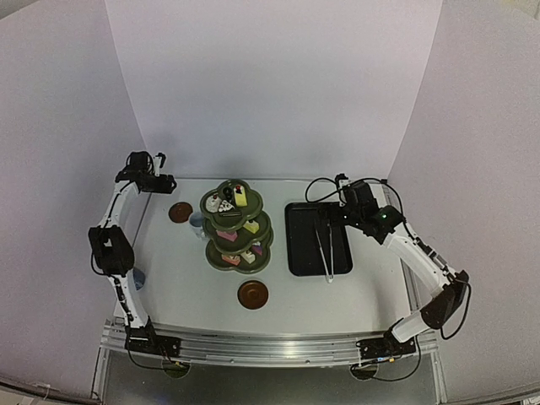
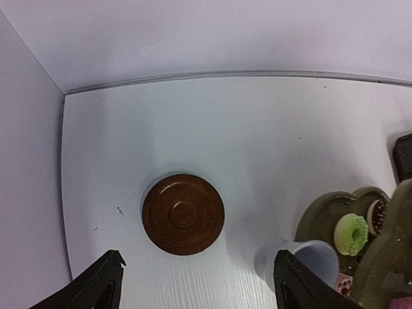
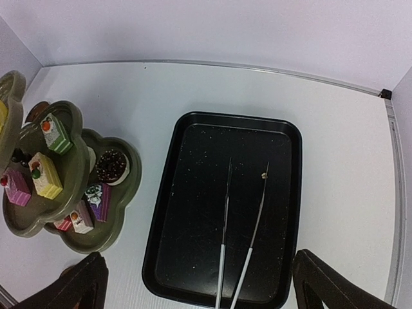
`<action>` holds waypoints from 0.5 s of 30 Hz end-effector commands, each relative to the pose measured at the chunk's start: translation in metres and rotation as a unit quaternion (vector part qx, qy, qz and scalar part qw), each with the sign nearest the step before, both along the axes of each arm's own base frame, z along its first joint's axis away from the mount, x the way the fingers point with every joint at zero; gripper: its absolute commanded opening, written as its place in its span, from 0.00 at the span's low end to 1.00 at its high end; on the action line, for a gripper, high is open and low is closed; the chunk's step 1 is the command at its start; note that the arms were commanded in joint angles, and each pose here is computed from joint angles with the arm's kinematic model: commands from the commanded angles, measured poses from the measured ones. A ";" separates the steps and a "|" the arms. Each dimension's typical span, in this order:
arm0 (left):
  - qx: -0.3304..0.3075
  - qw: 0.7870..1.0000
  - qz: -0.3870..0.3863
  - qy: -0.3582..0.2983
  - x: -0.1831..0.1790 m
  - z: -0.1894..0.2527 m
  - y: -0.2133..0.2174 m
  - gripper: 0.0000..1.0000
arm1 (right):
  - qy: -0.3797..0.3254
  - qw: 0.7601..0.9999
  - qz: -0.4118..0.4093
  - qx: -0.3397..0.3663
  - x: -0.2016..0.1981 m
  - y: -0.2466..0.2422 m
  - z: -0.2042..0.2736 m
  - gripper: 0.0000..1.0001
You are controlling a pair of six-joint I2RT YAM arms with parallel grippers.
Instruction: Serve the afternoon tea
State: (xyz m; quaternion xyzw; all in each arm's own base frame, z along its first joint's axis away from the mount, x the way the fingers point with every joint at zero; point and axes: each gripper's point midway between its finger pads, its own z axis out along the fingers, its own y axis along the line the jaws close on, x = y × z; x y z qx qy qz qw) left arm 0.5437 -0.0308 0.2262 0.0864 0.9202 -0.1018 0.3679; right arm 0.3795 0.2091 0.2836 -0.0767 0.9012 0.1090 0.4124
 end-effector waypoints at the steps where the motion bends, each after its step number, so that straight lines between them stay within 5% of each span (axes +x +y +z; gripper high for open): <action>1: 0.025 0.999 0.021 0.012 0.042 -0.030 0.010 0.78 | -0.011 1.000 0.012 0.006 0.004 0.005 0.012 0.98; 9: 0.105 0.993 -0.028 0.049 0.064 -0.103 0.018 0.70 | 0.001 1.000 0.019 0.006 0.001 0.007 0.005 0.98; 15: 0.126 0.984 0.008 0.126 0.044 -0.152 0.033 0.80 | -0.004 1.000 0.022 0.008 -0.002 0.007 0.010 0.98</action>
